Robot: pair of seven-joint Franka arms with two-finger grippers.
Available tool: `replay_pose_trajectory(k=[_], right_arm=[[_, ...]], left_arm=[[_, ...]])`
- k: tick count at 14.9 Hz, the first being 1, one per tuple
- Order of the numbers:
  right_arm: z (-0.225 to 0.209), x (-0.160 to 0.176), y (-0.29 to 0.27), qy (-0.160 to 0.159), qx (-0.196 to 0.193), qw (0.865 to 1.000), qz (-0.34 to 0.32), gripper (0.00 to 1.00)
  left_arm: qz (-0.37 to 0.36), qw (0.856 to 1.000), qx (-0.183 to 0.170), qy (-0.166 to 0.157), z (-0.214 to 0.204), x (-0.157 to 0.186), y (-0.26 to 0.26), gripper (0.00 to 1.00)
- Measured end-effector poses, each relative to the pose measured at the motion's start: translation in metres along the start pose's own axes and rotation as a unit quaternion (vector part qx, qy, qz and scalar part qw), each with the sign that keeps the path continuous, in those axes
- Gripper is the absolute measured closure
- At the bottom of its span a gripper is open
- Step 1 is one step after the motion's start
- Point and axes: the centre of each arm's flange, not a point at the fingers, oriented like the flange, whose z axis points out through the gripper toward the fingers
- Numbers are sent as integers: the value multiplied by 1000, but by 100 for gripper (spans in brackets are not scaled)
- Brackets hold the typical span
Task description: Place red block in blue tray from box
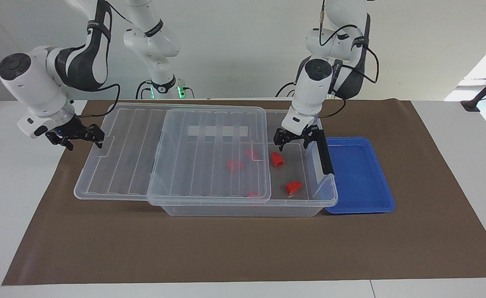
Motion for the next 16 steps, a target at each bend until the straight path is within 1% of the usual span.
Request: replay_pose_trajectory(k=[5, 7, 10, 12, 13, 14, 16], right_arm=[[0, -4, 12, 0, 0, 1000, -4, 0], [0, -5, 14, 1, 0, 1000, -4, 0], [0, -5, 14, 1, 0, 1000, -4, 0], [-1, -4, 14, 2, 0, 1000, -5, 0], [-2, -4, 14, 2, 0, 1000, -6, 0], [-2, -5, 15, 2, 0, 1000, -6, 0], [-2, -5, 17, 2, 0, 1000, -6, 0]], left_arm=[[-19, 1000, -9, 11, 43, -16, 10, 0], [-21, 1000, -12, 15, 56, -18, 10, 4], [-22, 1000, -8, 10, 77, -22, 16, 4], [-29, 1000, -5, 6, 84, -27, 21, 5], [-32, 999, -5, 6, 85, -27, 22, 7], [-36, 999, -5, 6, 85, -28, 23, 17], [-54, 999, -6, 6, 85, -28, 23, 41]])
